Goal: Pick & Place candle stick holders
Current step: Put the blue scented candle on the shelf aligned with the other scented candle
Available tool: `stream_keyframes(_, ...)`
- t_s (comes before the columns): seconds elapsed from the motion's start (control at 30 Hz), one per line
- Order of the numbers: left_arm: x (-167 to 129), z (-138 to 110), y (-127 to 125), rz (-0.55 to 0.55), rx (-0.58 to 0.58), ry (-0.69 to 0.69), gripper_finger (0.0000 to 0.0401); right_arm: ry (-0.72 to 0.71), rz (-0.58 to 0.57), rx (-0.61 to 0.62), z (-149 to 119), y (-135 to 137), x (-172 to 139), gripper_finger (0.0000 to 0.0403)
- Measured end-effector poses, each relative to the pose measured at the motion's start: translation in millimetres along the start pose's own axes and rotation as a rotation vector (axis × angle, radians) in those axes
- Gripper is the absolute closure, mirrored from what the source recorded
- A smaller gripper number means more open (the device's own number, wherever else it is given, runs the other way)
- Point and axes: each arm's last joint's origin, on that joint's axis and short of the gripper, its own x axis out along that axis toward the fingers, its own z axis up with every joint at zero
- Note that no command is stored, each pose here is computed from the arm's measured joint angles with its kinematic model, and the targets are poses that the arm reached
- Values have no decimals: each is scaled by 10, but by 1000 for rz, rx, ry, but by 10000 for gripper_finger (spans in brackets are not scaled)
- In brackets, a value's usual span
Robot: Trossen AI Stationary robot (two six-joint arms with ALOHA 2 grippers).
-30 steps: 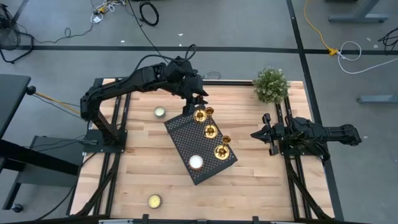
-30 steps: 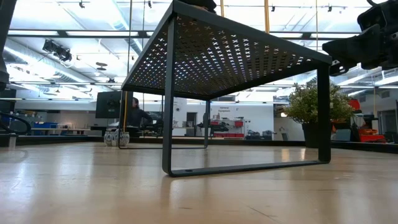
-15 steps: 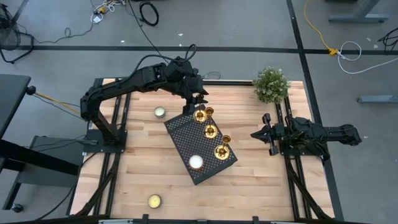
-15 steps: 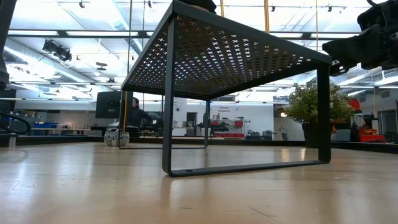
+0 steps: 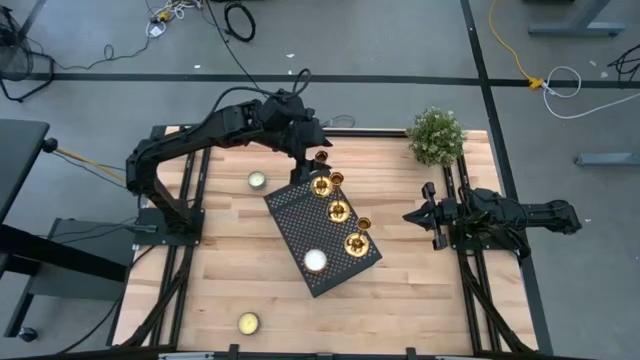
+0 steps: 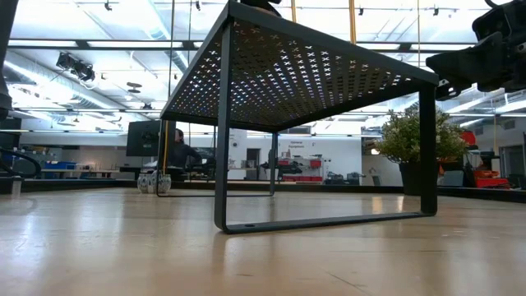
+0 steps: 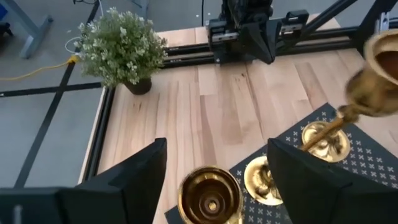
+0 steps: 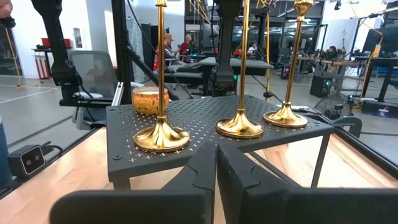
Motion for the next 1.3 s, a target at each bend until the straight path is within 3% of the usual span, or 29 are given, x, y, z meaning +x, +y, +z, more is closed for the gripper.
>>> stream_keyframes(0.73,-640,-171,-72,78,-61,165,112,0,0,0,0,0,0,385)
stream_keyframes(1.0,-746,-349,-4,100,-131,322,112,0,0,0,0,0,0,385)
stream_keyframes(1.3,-783,-437,18,101,-190,402,112,0,-1,0,0,0,0,385)
